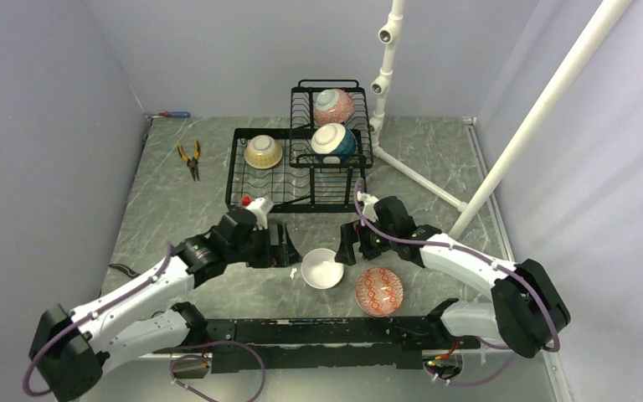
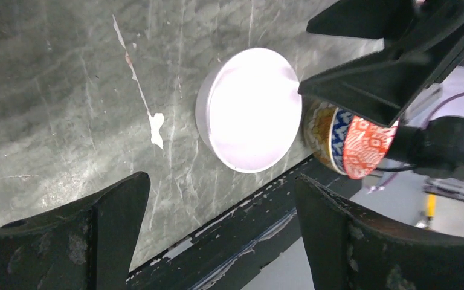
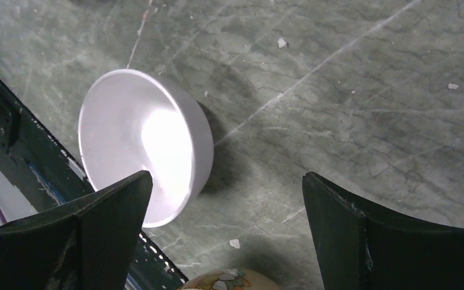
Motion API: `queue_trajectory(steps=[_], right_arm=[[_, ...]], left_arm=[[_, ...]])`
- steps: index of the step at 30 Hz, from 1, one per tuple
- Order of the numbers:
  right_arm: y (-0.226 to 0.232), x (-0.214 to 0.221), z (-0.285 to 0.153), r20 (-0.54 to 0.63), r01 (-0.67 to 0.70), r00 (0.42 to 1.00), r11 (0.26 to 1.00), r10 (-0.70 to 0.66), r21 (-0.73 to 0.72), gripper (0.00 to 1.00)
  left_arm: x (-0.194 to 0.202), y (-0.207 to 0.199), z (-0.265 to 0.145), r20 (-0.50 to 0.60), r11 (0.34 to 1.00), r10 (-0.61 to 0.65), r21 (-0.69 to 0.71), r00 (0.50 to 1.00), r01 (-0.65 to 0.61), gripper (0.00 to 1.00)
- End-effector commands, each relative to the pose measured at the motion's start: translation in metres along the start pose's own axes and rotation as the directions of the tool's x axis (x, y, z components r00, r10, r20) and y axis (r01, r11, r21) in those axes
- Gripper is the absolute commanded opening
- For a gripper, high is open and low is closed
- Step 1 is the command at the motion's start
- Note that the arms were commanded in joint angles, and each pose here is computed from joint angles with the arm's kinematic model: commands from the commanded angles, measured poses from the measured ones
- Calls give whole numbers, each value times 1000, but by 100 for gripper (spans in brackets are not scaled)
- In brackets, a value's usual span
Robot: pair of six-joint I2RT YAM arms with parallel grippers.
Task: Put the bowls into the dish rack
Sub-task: Pick up the bowl from the center of the board.
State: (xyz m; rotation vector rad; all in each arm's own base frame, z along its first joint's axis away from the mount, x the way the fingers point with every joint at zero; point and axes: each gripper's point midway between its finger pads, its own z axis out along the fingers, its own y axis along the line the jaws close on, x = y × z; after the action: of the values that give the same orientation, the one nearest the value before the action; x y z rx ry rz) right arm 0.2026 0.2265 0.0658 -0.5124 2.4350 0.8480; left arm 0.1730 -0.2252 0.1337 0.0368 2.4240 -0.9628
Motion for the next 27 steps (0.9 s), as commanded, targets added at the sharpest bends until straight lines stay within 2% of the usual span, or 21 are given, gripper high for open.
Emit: queue_trajectory(steps=[1, 8, 15, 21, 24, 27], right_arm=[[-3, -11, 2, 22, 8, 1000, 1000, -9, 25, 99], [5, -7, 9, -8, 8, 1000, 999, -8, -32, 92], [12, -1, 22, -36, -9, 999, 997, 7, -75, 83], [9, -3, 31, -50, 26, 998, 999, -28, -33, 72], [11, -4, 35, -51, 32, 998, 999, -34, -39, 65], [15, -4, 40, -57, 33, 998, 998, -36, -50, 53]], left_arm=[[-26, -14, 3, 98, 986, 112, -136, 989, -98, 94], [-26, -13, 7, 92, 948, 193, -272, 977, -162, 94], [-23, -12, 4, 141, 964, 150, -239, 979, -113, 94], [-19, -5, -2, 169, 971, 114, -226, 979, -74, 94], [-16, -1, -3, 168, 970, 104, -233, 980, -63, 94], [-14, 2, -2, 169, 970, 96, -236, 981, -55, 94]])
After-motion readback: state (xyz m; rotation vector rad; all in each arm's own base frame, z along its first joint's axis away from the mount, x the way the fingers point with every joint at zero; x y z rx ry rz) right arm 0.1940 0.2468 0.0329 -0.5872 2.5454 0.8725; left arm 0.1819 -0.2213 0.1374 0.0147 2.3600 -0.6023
